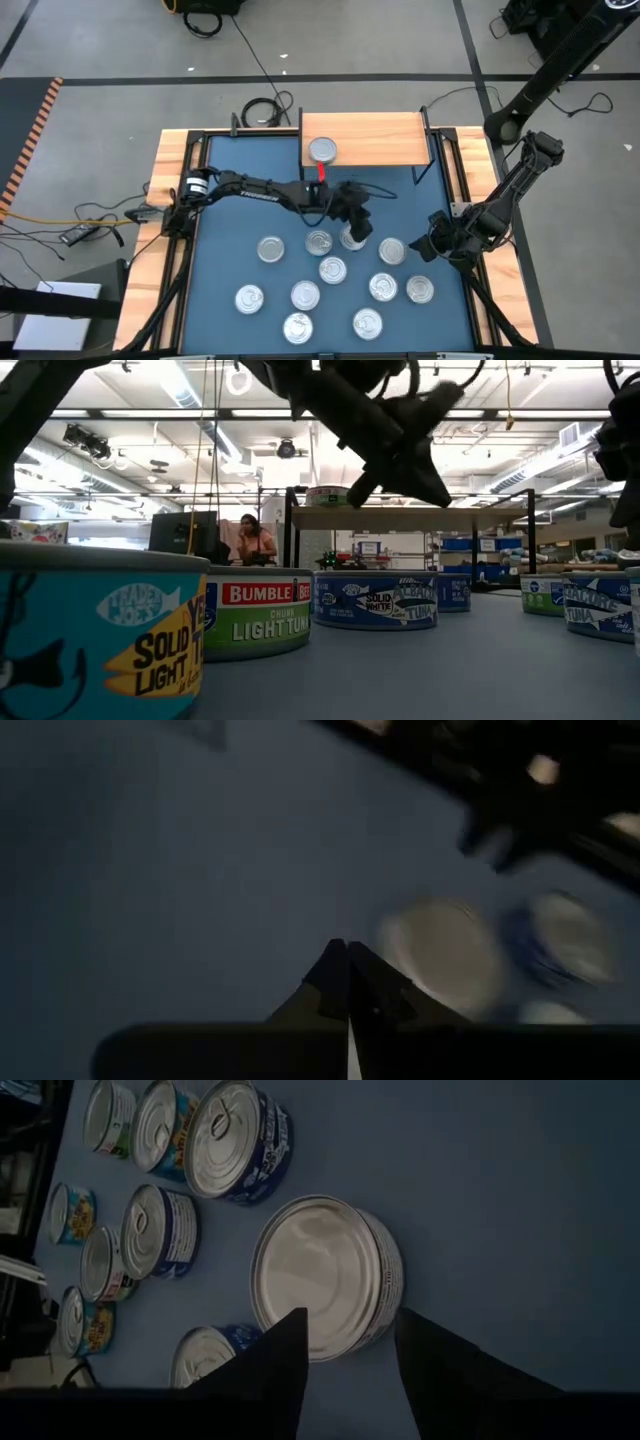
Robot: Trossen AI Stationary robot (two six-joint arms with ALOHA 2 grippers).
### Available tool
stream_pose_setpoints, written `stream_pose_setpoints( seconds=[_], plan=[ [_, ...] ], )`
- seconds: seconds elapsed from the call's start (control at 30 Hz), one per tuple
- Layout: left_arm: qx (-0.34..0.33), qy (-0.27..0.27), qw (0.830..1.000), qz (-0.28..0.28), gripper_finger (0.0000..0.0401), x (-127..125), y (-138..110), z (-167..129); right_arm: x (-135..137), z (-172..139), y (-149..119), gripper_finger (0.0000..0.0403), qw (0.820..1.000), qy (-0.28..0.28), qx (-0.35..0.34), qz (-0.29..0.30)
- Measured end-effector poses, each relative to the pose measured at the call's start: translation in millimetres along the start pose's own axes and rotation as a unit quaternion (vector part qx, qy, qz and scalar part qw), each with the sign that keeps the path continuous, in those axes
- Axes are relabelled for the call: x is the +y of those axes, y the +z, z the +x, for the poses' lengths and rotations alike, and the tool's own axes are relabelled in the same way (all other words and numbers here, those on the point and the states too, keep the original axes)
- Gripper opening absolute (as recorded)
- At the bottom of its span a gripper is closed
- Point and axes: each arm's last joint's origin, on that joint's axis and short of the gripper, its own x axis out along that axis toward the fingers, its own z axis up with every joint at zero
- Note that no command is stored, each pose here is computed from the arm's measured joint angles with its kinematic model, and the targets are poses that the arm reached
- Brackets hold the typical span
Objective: Stack canned seafood by type on shelf
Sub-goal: Adjust the blue tuna can on the table
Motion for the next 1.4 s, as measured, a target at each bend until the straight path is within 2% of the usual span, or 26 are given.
stream_pose_setpoints(
  seconds=[0.1, 0.23, 0.43, 0.6, 0.97, 1.27, 1.4],
  plan=[
    [0.016, 0.049, 0.998, 0.030, 0.0001, -0.7, -14.8, 9.7, 0.1, 0.0, 0.0, 0.0158, 1.000, 0.001, -0.001, -0.003],
    [0.029, 0.055, 0.996, 0.071, 0.0001, -5.7, -29.9, 21.8, 0.3, 0.1, 0.4, 0.0158, 1.000, 0.003, -0.009, -0.004],
    [0.060, 0.067, 0.992, 0.084, 0.0001, -7.1, -45.9, 31.3, 1.3, 0.0, 0.9, 0.0158, 1.000, 0.011, -0.020, -0.001],
    [0.104, 0.061, 0.988, 0.092, 0.0000, -10.4, -57.3, 28.3, 1.2, 0.0, 1.2, 0.0158, 1.000, 0.012, -0.024, -0.002],
    [0.154, 0.024, 0.986, 0.059, 0.0000, -23.9, -70.1, 20.6, 0.8, 0.0, 1.4, 0.0158, 1.000, 0.010, -0.025, -0.007],
    [0.192, -0.011, 0.978, 0.075, 0.0000, -49.6, -88.2, 10.8, 1.2, 0.0, 1.2, 0.0158, 1.000, 0.012, -0.024, -0.015],
    [0.206, -0.008, 0.975, 0.086, 0.0000, -62.6, -96.6, 0.3, 1.5, 0.0, 1.1, 0.0158, 1.000, 0.013, -0.024, -0.014]
  ],
)
